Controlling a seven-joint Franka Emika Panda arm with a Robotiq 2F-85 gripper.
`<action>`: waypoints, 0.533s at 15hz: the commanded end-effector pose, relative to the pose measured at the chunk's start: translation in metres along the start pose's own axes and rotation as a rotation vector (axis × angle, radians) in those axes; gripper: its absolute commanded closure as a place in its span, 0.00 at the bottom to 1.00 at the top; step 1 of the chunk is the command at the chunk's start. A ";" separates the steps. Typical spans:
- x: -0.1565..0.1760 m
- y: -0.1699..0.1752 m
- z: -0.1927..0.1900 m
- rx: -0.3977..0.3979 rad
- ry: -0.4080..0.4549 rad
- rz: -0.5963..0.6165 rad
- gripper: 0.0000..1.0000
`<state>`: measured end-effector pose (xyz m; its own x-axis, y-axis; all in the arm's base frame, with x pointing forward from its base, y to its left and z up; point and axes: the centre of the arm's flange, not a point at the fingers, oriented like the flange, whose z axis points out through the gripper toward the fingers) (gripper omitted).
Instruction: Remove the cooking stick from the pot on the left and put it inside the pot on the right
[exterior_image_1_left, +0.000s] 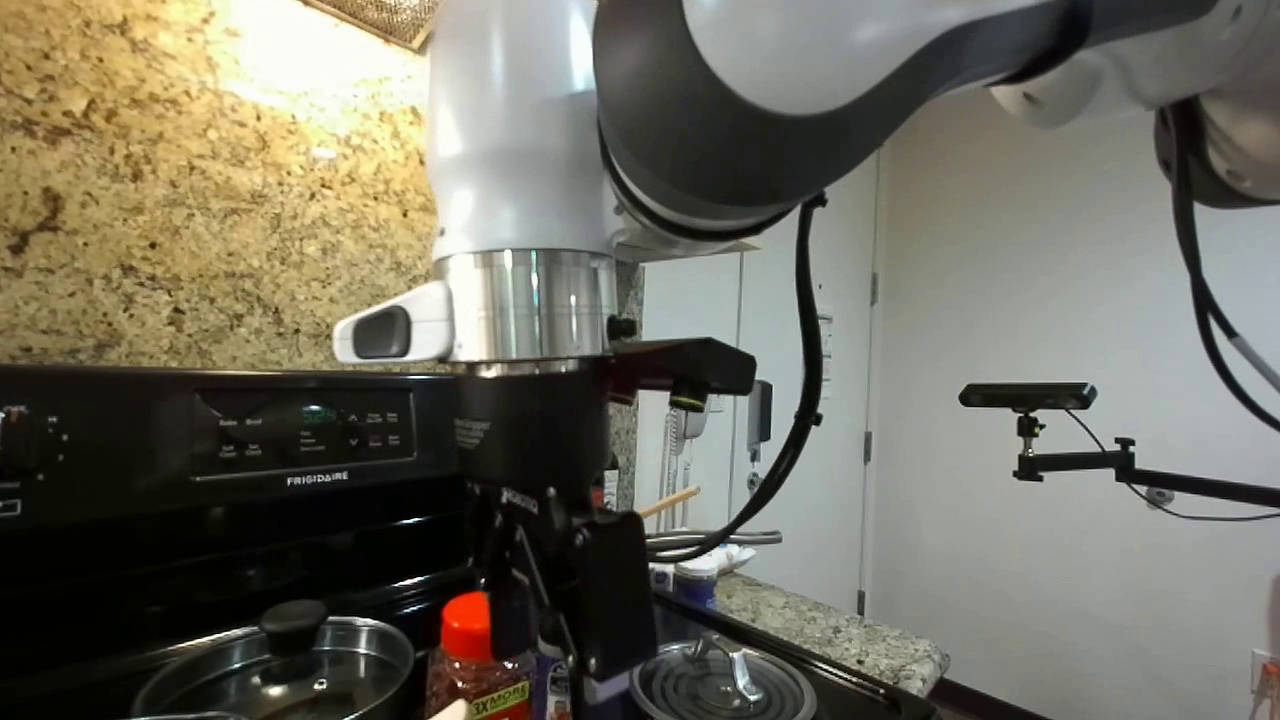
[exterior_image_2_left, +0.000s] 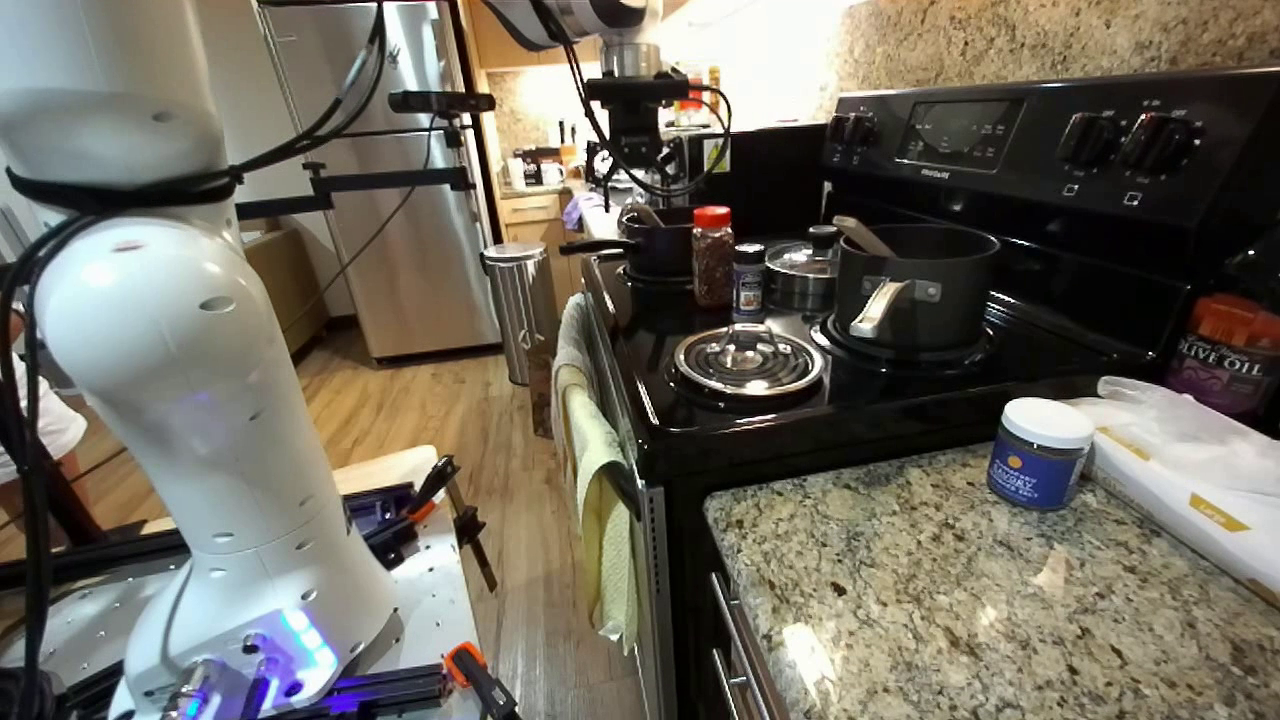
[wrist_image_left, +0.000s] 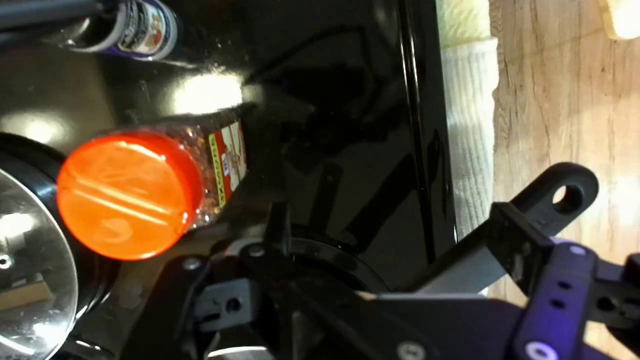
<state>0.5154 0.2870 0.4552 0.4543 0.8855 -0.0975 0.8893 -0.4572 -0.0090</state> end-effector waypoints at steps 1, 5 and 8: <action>0.030 0.006 0.002 -0.017 0.036 0.022 0.00; 0.022 0.003 0.007 -0.004 0.031 0.017 0.00; 0.022 0.003 0.007 -0.004 0.031 0.017 0.00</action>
<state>0.5274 0.3049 0.4460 0.4705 0.8798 -0.0669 0.8817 -0.4718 -0.0032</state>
